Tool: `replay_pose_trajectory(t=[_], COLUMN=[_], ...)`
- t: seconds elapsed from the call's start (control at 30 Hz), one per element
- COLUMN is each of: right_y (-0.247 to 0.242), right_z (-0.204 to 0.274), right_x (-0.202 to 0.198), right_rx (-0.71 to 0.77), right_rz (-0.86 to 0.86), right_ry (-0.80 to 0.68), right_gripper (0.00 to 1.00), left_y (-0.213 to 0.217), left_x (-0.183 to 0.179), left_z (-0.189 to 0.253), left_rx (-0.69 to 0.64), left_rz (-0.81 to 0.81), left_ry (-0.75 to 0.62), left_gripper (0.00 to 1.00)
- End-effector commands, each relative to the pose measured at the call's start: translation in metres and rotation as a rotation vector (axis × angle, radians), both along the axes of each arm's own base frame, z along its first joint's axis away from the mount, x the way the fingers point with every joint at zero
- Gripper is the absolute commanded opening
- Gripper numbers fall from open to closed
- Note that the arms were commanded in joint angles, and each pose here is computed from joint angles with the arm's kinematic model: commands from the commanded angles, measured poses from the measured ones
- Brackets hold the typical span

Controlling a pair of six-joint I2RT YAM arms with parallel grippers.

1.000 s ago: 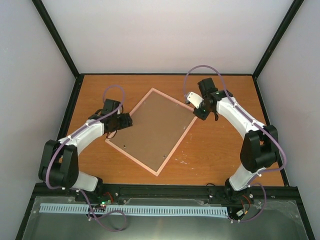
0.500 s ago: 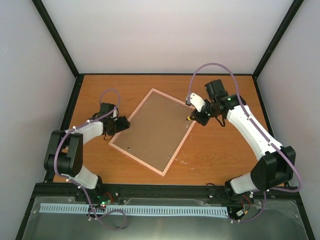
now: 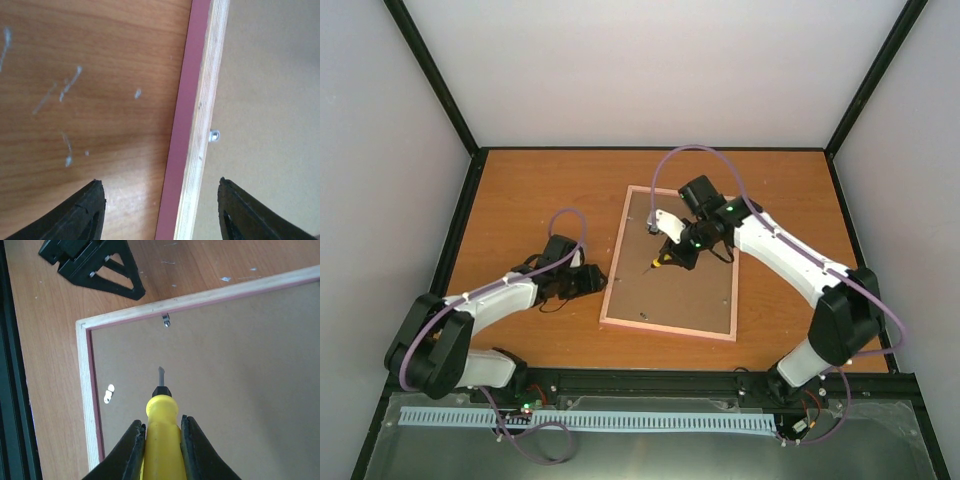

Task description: Take the photo out of the frame

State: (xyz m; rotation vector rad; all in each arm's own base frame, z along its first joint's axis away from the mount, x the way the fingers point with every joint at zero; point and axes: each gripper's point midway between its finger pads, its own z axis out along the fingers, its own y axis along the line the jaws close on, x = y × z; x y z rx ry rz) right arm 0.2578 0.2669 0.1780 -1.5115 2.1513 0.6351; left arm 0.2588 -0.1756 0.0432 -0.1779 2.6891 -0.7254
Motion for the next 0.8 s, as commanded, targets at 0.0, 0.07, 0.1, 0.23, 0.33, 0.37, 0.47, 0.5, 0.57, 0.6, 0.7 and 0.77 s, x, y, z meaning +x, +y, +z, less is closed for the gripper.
replay_pose_trajectory(t=[0.0,0.07,0.1,0.23,0.33,0.37,0.47,0.5,0.57,0.6,0.7,0.77], right_y=[0.035,0.047,0.051,0.064,0.07,0.072,0.077,0.079,0.082,0.084,0.088,0.089], right_z=[0.005,0.001,-0.002,-0.018,-0.029,-0.034,-0.044,-0.047,-0.05,-0.05,-0.053,-0.057], right_x=[0.005,0.006,0.008,0.014,0.015,0.015,0.018,0.018,0.017,0.017,0.012,0.014], right_rx=[0.055,0.044,0.036,0.003,-0.012,-0.018,-0.03,-0.03,-0.027,-0.022,-0.012,-0.022], right_rz=[0.029,0.041,0.043,0.048,0.057,0.06,0.058,0.058,0.06,0.062,0.079,0.066], right_ry=[0.008,0.005,0.003,0.018,0.05,0.058,0.079,0.09,0.111,0.119,0.142,0.143], right_gripper=[0.03,0.03,0.03,0.03,0.03,0.03,0.03,0.03,0.03,0.03,0.03,0.03], left_y=[-0.005,-0.013,-0.016,-0.028,-0.029,-0.028,-0.027,-0.027,-0.027,-0.027,-0.024,-0.023], left_x=[-0.015,-0.025,-0.028,-0.035,-0.036,-0.037,-0.036,-0.036,-0.037,-0.038,-0.041,-0.043], left_z=[-0.002,-0.008,-0.01,-0.013,-0.018,-0.021,-0.026,-0.027,-0.03,-0.032,-0.036,-0.038], left_rx=[-0.02,-0.029,-0.032,-0.041,-0.029,-0.023,-0.014,-0.014,-0.011,-0.01,-0.009,-0.014], left_rz=[0.001,-0.031,-0.045,-0.066,-0.056,-0.052,-0.045,-0.045,-0.046,-0.047,-0.041,-0.038], left_ry=[0.012,0.023,0.022,0.013,0.019,0.023,0.029,0.031,0.033,0.036,0.041,0.04], left_gripper=[0.6,0.59,0.59,0.58,0.55,0.53,0.47,0.45,0.41,0.39,0.33,0.3])
